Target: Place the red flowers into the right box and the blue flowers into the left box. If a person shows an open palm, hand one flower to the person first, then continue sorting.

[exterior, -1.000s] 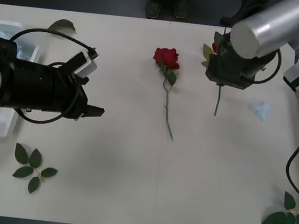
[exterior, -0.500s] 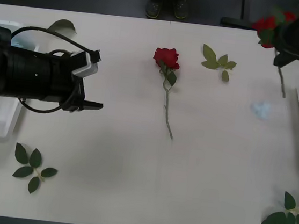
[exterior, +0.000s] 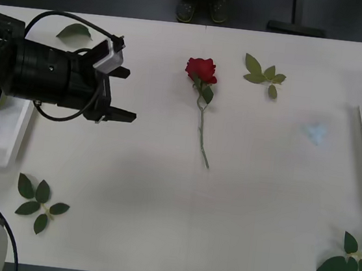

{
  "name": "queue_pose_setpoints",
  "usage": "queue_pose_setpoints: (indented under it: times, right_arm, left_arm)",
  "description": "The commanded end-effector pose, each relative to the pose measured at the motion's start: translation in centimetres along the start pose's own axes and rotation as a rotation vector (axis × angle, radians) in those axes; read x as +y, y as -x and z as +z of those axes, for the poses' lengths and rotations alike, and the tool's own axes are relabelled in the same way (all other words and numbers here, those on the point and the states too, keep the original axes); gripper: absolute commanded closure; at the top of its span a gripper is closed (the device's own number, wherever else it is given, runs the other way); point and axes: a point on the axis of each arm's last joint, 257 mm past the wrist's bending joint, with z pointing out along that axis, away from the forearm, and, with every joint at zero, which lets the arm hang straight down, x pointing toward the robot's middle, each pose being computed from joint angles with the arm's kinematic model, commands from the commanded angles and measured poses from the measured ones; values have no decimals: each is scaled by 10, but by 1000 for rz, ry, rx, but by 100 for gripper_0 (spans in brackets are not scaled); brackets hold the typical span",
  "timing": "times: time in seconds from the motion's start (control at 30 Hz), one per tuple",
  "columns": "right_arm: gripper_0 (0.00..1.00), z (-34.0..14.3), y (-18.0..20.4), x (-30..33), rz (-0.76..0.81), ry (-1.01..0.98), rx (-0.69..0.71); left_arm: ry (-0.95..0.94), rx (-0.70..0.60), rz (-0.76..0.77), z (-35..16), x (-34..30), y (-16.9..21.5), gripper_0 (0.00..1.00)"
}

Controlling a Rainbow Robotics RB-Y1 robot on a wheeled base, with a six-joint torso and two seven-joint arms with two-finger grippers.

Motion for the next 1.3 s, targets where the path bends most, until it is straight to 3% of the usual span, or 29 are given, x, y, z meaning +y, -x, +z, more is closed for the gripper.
queue_pose_setpoints:
  times: [0.03,0.33,0.67,1.07,1.1,1.17,1.2,1.23,1.3]
  right_arm:
    - [100,9,-2,-56,12,-87,23]
    - [100,66,-6,-125,-32,-180,19]
    - [100,128,-20,-145,-103,-289,17]
    - [100,143,-23,-152,-141,-353,24]
    - [92,144,-22,-150,-139,-346,18]
    - [50,145,-21,-147,-137,-335,10]
    - [15,147,-20,-146,-141,-329,3]
    - [0,148,-19,-146,-141,-326,-1]
    - [0,150,-19,-145,-145,-322,-6]
  left_arm:
    - [12,-9,86,-4,6,17,0]
    - [17,7,83,-4,8,13,0]
    - [14,13,84,-5,7,12,0]
    - [16,13,86,-5,8,12,0]
    - [15,12,85,-5,7,12,0]
    - [12,11,86,-5,7,13,0]
    - [11,10,85,-5,7,13,0]
    - [13,8,86,-5,7,14,0]
    - [11,8,86,-4,7,14,0]
